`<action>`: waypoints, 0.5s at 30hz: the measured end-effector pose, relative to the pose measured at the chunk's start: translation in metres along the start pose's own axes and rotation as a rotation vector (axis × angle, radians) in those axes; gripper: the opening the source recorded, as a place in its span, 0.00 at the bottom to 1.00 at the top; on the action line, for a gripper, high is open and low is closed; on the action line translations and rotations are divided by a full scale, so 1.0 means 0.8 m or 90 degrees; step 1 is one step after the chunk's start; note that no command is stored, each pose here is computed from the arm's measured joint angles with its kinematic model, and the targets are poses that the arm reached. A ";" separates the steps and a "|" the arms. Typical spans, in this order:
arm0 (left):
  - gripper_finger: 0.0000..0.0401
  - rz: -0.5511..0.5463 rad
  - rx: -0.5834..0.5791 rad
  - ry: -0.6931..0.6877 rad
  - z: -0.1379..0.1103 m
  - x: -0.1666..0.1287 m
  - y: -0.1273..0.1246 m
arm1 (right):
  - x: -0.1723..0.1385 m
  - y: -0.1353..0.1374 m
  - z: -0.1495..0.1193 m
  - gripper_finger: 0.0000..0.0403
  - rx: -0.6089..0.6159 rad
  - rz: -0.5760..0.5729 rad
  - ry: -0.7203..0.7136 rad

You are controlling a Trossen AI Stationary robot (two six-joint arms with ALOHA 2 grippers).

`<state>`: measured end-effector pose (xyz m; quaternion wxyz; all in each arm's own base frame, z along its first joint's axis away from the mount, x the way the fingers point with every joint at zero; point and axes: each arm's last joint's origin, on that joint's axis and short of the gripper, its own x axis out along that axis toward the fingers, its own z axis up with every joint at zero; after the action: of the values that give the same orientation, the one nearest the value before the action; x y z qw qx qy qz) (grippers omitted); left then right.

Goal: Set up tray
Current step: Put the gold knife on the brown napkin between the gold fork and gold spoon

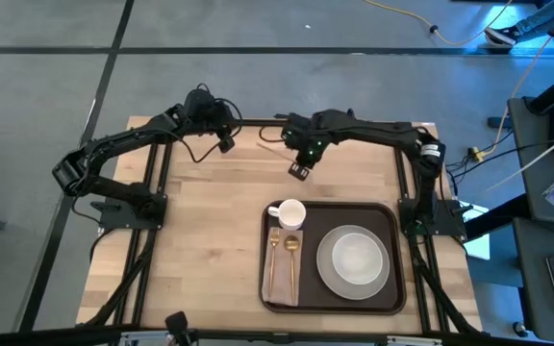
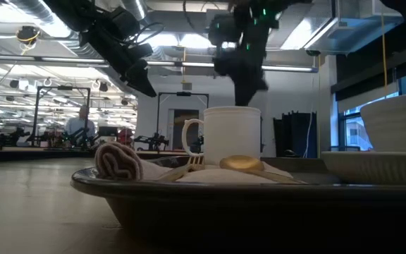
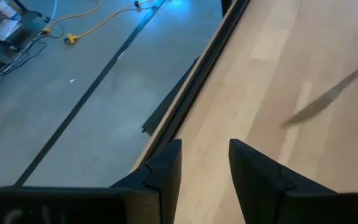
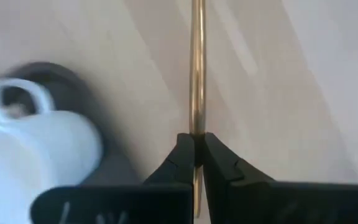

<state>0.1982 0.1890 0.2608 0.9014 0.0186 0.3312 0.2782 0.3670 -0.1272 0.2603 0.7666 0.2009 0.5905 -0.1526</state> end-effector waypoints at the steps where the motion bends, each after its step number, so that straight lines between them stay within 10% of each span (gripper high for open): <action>1: 0.32 0.005 0.000 0.001 0.000 0.000 0.000 | -0.011 0.006 0.000 0.02 0.028 0.000 0.008; 15: 0.32 -0.047 -0.021 -0.036 0.007 -0.013 -0.005 | -0.115 0.208 -0.085 0.02 0.311 -0.004 0.008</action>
<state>0.1973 0.1813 0.2702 0.9203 -0.0007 0.3013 0.2494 0.3640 0.0510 0.3557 0.6909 0.3797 0.5416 -0.2917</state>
